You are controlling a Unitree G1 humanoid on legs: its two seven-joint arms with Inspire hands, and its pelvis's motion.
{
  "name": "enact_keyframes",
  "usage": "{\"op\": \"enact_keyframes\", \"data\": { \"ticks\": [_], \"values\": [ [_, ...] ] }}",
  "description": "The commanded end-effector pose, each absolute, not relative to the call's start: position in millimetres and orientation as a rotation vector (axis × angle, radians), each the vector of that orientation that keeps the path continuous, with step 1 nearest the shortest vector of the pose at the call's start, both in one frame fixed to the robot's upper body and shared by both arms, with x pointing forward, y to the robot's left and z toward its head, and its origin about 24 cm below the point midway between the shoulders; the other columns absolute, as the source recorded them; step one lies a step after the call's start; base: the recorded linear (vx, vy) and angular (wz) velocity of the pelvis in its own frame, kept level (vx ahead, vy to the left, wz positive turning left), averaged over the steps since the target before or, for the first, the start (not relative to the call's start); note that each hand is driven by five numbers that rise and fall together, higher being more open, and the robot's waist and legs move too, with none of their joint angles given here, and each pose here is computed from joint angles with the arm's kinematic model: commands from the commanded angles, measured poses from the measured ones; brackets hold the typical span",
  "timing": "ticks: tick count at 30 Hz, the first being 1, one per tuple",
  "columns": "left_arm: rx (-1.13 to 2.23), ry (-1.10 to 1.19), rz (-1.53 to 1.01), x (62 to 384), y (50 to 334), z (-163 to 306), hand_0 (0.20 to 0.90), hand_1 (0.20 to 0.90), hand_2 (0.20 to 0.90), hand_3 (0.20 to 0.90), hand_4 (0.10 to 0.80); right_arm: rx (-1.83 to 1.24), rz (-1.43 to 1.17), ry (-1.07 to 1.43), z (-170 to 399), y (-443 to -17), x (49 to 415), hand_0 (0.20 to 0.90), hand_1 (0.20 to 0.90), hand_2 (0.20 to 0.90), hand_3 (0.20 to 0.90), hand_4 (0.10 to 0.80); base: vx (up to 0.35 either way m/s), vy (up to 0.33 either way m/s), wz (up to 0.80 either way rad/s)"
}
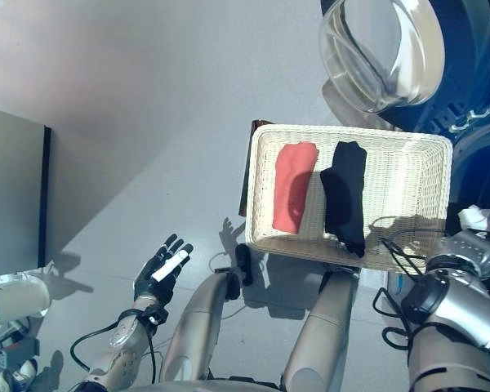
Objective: Pick up the clothes and place them into the washing machine
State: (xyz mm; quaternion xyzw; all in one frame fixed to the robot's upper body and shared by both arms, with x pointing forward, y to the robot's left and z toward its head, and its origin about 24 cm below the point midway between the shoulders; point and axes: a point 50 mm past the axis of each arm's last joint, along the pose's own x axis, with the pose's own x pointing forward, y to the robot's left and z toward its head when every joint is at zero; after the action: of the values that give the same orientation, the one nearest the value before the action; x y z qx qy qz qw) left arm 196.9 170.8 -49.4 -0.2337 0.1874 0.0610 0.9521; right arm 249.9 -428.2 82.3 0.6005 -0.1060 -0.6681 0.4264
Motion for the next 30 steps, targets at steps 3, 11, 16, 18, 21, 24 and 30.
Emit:
{"op": "enact_keyframes", "data": {
  "ticks": [3, 11, 16, 18, 21, 24, 30],
  "values": [
    [-0.422, 0.325, 0.115, 192, 181, -42, 0.900, 0.900, 0.900, 0.900, 0.800, 1.234, -1.776, -0.509, 117, -472, 203, 0.200, 0.200, 0.200, 0.200, 0.300, 0.013, -0.021, -0.02],
    [-0.425, 0.301, 0.143, 197, 186, -40, 0.900, 0.900, 0.900, 0.900, 0.800, 1.188, -1.689, -0.447, 103, -458, 220, 0.900, 0.900, 0.900, 0.900, 0.800, -0.001, -0.004, 0.00],
    [-0.430, 0.291, 0.147, 198, 189, -39, 0.900, 0.900, 0.900, 0.900, 0.800, 1.165, -1.621, -0.360, 87, -439, 239, 0.900, 0.900, 0.900, 0.900, 0.800, -0.008, -0.014, 0.06],
    [-0.434, 0.290, 0.147, 199, 189, -40, 0.900, 0.900, 0.900, 0.900, 0.800, 1.164, -1.561, -0.350, 85, -429, 251, 0.900, 0.900, 0.900, 0.900, 0.800, -0.015, 0.003, 0.10],
    [-0.433, 0.286, 0.140, 200, 189, -39, 0.900, 0.900, 0.900, 0.900, 0.800, 1.133, -1.482, -0.306, 80, -415, 265, 0.900, 0.900, 0.900, 0.900, 0.800, -0.008, 0.008, 0.10],
    [-0.431, 0.281, 0.142, 199, 191, -39, 0.900, 0.900, 0.900, 0.900, 0.800, 1.044, -1.361, -0.209, 68, -388, 286, 0.900, 0.900, 0.900, 0.900, 0.800, 0.008, 0.003, 0.08],
    [-0.407, 0.242, 0.152, 201, 198, -34, 0.900, 0.900, 0.900, 0.900, 0.800, 0.792, -1.147, -0.070, 48, -344, 305, 0.900, 0.900, 0.900, 0.900, 0.800, 0.011, 0.001, 0.04]
  ]
}}
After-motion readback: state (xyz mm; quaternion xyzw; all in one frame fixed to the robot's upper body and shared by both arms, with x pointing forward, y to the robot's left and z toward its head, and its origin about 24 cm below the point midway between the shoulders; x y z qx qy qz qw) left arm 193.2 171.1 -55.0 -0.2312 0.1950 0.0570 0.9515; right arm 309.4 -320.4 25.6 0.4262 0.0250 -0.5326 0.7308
